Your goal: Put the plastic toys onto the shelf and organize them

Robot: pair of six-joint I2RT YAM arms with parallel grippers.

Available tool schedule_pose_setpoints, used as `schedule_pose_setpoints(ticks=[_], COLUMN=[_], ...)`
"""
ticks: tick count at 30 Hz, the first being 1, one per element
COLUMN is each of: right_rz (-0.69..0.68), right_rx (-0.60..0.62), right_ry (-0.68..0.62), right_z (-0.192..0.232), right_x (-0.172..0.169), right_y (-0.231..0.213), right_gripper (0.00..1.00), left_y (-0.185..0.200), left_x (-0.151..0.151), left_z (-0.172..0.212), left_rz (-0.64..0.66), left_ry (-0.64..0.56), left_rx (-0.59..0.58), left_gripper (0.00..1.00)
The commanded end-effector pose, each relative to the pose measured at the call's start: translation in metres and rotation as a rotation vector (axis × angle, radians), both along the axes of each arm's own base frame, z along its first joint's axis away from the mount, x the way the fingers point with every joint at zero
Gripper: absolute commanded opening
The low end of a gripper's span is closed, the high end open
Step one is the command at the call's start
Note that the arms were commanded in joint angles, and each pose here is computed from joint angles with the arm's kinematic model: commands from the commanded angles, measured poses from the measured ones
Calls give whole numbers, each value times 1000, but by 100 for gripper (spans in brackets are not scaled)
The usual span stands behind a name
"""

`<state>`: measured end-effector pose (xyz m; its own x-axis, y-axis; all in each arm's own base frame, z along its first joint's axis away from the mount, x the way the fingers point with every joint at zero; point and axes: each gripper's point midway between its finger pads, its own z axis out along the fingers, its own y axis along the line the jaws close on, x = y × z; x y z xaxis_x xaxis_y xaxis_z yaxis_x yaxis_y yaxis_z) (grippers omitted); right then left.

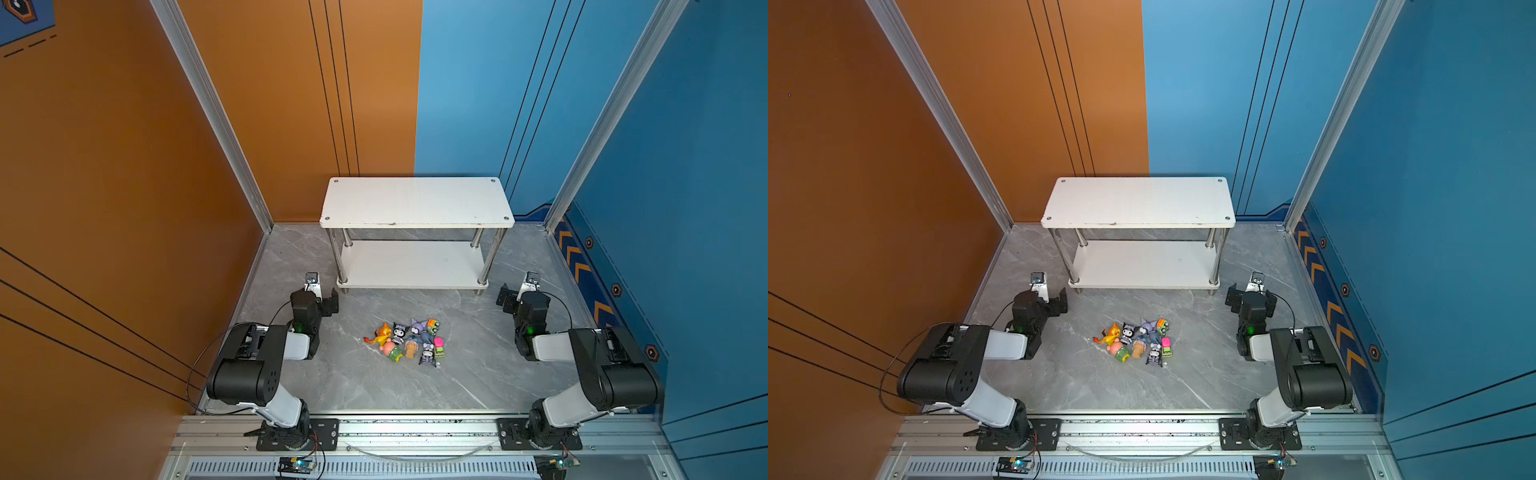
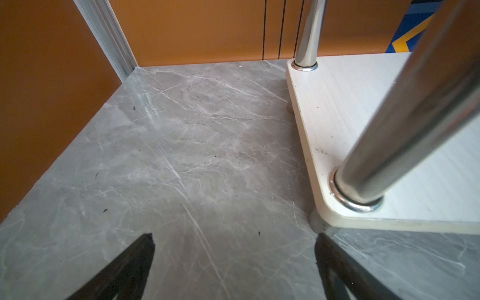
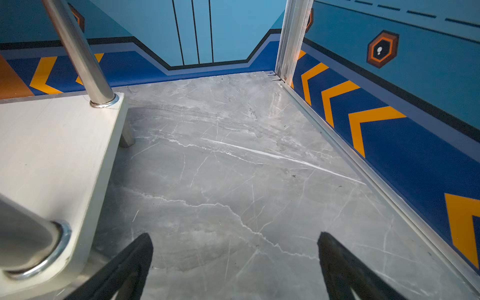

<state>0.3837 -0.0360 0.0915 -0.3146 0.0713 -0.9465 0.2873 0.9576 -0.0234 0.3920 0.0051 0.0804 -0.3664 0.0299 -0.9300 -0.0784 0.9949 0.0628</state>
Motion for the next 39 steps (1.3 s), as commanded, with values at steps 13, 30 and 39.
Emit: schedule_pose_setpoints(ticks=[13, 30, 39], right_rz=[8, 7, -59], right_rx=[-12, -19, -99], right_ry=[5, 7, 39], right_z=[4, 3, 43], right_x=[2, 2, -3], right_y=[2, 3, 4], right_gripper=[100, 100, 100], left_y=[2, 5, 14], left_x=[3, 4, -22], left_z=[9, 9, 53], left_rz=[5, -9, 119], left_ry=[-23, -23, -125], left_rx=[13, -30, 40], left_gripper=[98, 98, 98])
